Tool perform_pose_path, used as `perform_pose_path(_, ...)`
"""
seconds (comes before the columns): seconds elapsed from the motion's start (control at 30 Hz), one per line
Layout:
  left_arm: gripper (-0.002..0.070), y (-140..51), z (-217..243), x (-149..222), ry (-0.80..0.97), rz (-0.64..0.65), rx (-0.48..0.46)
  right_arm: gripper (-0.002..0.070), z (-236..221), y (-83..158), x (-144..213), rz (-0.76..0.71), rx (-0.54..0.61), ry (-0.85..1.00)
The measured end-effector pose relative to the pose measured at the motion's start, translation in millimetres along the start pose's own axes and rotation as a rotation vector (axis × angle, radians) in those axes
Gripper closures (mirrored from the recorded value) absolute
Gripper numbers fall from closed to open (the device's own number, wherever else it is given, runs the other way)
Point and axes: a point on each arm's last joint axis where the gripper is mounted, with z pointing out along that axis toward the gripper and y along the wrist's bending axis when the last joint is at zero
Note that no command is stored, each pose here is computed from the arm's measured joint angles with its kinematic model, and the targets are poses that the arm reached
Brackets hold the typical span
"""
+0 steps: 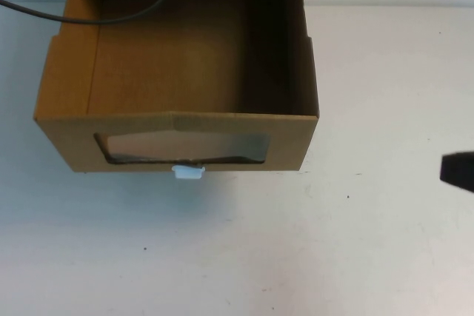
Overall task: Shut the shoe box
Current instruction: Close the shoe box with your right arm
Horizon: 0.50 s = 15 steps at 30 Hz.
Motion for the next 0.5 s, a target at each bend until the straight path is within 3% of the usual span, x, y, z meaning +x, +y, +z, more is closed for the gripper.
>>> perform_pose_path(0.13, 0.0677, 0.0, 0, 0, 0.0, 0.0, 0.0, 0.0687, 24, 9, -37, -0.075, -0.082, 0.067)
perform_pose_path(0.23, 0.0677, 0.1, 0, 0, 0.001, 0.001, -0.001, 0.0687, 47, 32, -48, -0.156, -0.155, 0.1)
perform_pose_path(0.5, 0.0677, 0.1, 0, 0, 0.001, 0.001, -0.001, 0.0687, 123, 108, -31, -0.32, -0.254, 0.136)
